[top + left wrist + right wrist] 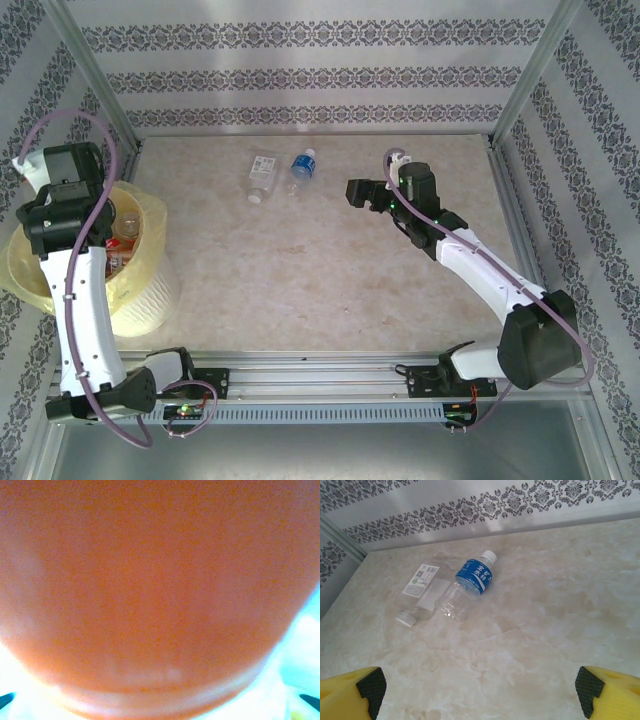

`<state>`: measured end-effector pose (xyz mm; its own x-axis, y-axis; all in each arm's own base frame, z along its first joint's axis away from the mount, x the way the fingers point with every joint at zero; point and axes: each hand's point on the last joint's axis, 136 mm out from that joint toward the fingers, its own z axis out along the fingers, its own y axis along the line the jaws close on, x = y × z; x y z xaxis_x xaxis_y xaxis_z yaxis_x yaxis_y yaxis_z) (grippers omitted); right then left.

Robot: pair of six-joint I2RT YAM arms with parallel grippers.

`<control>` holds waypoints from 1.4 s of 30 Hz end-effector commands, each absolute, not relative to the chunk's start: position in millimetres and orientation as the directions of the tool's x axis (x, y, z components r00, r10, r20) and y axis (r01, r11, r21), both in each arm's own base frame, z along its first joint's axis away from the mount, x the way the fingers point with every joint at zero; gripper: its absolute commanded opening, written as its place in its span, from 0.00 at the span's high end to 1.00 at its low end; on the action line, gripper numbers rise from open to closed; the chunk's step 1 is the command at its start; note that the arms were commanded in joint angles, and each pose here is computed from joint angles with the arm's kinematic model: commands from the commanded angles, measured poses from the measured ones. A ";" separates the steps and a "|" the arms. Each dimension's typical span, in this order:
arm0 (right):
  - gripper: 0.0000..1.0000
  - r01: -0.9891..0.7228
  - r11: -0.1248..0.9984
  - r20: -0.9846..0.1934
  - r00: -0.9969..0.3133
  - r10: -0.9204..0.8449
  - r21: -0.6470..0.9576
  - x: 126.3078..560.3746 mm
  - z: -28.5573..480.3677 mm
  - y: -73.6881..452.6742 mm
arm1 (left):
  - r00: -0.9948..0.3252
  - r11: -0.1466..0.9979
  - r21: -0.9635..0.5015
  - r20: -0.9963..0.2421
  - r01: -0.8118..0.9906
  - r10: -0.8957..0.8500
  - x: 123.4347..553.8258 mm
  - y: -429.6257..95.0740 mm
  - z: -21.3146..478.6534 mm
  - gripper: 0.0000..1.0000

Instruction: Put the plastic bottles in the bin

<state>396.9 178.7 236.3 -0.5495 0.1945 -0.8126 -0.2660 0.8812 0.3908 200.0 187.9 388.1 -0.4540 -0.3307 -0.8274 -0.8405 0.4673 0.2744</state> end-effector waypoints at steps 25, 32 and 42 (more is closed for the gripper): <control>0.02 -0.236 0.889 -0.829 -0.509 0.230 0.392 389.7 255.6 163.6 | -0.408 0.436 0.155 -0.707 -0.886 -0.578 192.5 201.6 331.8 0.01; 0.02 -0.203 0.898 -0.835 -0.489 0.253 0.391 385.7 255.3 154.3 | -0.437 0.546 0.140 -0.771 -0.826 -0.463 226.5 165.2 369.0 0.00; 0.02 -0.121 0.920 -0.858 -0.421 0.294 0.374 376.4 260.1 128.0 | -0.499 0.817 0.125 -0.839 -0.563 -0.215 324.1 44.6 399.1 0.00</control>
<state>377.1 142.8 245.1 -0.4861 0.2533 -0.8364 -0.1615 0.9145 0.3709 303.4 71.5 390.6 -0.5145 -0.2686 -0.8143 -0.6053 0.7864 0.1231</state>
